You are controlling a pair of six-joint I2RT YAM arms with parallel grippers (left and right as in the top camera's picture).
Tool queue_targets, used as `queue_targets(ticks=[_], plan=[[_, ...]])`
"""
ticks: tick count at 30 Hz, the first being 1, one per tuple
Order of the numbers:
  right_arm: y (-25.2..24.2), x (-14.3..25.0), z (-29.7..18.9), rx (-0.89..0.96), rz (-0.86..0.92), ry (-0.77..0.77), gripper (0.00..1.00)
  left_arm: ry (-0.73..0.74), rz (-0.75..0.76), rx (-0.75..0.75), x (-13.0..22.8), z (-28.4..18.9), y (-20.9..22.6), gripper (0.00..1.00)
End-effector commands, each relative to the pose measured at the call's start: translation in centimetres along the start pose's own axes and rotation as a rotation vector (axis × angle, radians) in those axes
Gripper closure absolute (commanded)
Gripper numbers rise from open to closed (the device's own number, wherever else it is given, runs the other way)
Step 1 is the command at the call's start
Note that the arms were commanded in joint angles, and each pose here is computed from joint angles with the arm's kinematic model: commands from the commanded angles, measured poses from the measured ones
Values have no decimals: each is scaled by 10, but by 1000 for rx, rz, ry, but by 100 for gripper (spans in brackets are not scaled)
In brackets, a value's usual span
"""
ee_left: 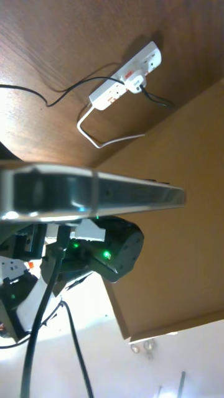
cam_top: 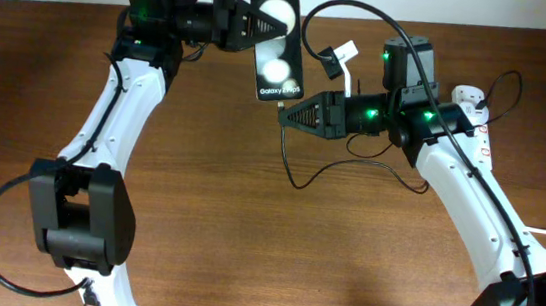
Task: Plug charger to phone and switch on socket
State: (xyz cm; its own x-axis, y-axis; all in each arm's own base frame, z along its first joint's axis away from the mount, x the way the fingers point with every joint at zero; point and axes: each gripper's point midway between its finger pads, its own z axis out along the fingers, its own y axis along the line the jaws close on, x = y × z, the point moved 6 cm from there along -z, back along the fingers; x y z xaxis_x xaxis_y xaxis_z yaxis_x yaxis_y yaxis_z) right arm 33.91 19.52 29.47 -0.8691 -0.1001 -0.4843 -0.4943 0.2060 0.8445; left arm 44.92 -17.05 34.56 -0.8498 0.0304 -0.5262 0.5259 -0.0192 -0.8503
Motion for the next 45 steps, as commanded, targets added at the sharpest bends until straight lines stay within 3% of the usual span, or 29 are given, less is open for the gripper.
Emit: queue_targets(ticks=[1,10,16,45], plan=[[2,-2,-7,-16,-6,-11,96,11,30,13,-3,-2,-21,100],[4,-6,-7,-20,-37,-20,96,-1,29,7,-4,-2,-20,100],[-8,15,5,-22,12,32,96,-21,29,-4,-6,-2,-19,100],[-1,2,-5,-88,-89,-6,96,-17,82,-2,-6,-1,-19,100]])
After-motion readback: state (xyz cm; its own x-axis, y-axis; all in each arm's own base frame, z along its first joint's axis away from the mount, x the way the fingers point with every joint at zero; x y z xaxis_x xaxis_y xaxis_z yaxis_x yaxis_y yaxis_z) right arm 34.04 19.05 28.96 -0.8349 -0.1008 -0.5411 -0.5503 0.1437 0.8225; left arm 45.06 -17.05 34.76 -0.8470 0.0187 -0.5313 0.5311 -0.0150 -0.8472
